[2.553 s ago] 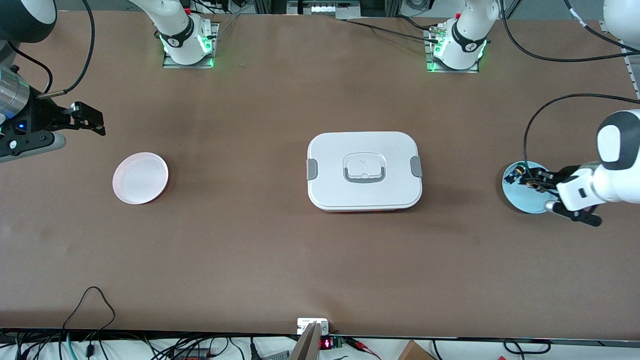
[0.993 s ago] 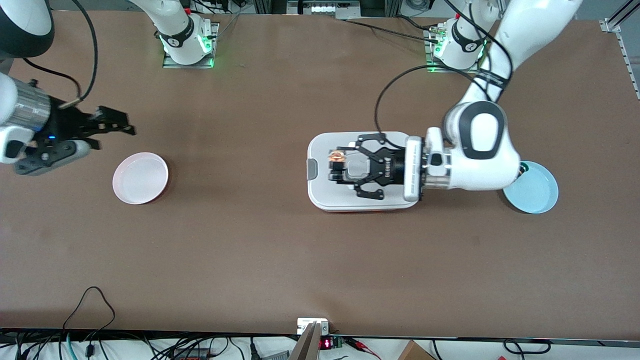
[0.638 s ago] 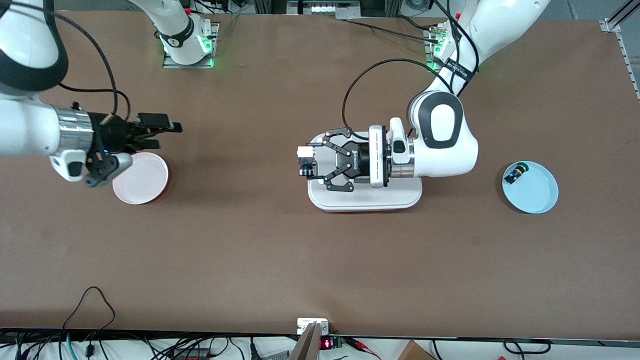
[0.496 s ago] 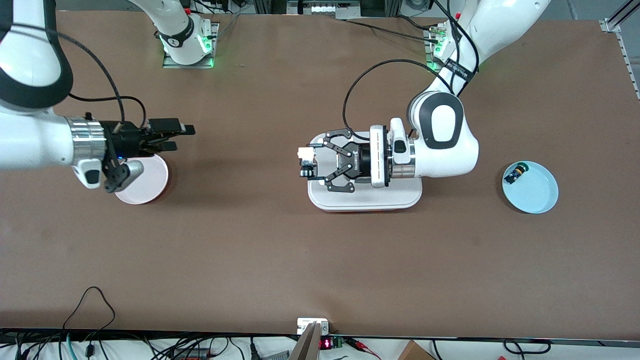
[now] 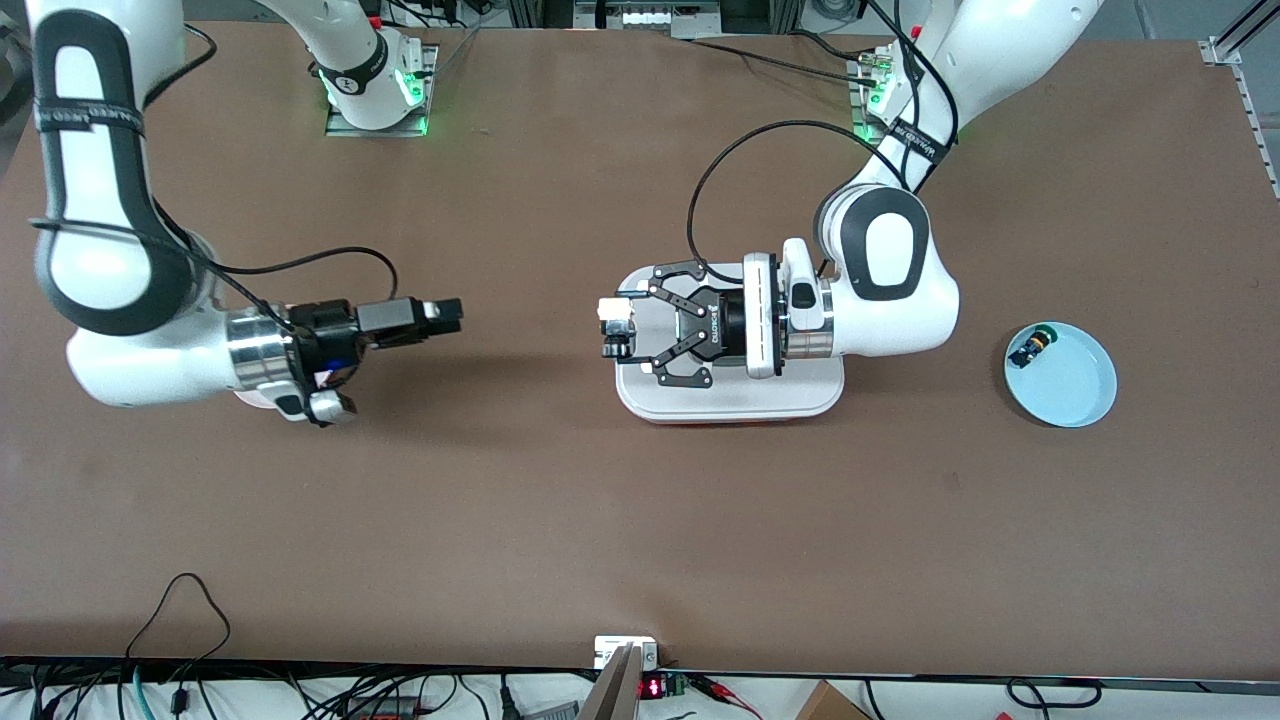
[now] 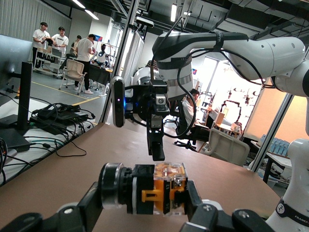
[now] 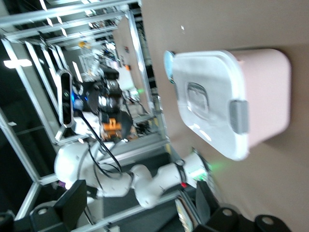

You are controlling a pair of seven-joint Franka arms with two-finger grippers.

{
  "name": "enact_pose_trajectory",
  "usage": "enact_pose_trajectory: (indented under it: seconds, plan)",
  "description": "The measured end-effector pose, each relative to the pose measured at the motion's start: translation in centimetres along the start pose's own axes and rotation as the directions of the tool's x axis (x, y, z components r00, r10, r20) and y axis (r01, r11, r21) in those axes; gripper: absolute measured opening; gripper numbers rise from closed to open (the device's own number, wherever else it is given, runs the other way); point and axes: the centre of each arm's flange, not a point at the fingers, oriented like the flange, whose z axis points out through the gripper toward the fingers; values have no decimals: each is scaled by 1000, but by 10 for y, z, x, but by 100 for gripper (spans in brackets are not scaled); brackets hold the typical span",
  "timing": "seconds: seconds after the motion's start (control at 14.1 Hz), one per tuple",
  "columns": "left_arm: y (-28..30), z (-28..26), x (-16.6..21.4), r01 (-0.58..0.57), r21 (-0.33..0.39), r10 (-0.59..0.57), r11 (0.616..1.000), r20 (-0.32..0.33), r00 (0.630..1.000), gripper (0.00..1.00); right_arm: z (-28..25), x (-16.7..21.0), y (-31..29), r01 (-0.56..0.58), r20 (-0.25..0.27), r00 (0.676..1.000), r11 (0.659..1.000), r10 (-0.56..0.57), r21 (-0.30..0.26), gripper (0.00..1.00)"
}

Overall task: Transfer orange switch to right arm and place
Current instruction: 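Reach the right gripper toward the switch held by the left gripper, then close the right gripper on the orange switch beside the left gripper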

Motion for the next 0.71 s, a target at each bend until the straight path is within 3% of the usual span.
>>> enact_pose_trajectory:
  seconds: [0.28,0.5,0.71]
  plan:
    - [0,0,0,0,0,0,1000,0,1000,72,87,3,4,-61,-87,993,987,75,150,100]
    - [0,0,0,-1,0,1,1000,0,1000,72,134,-7,-5,-77,-129,986,982,100,174,100]
    - [0,0,0,0,0,0,1000,0,1000,72,138,-19,-13,-87,-145,982,975,118,206,100]
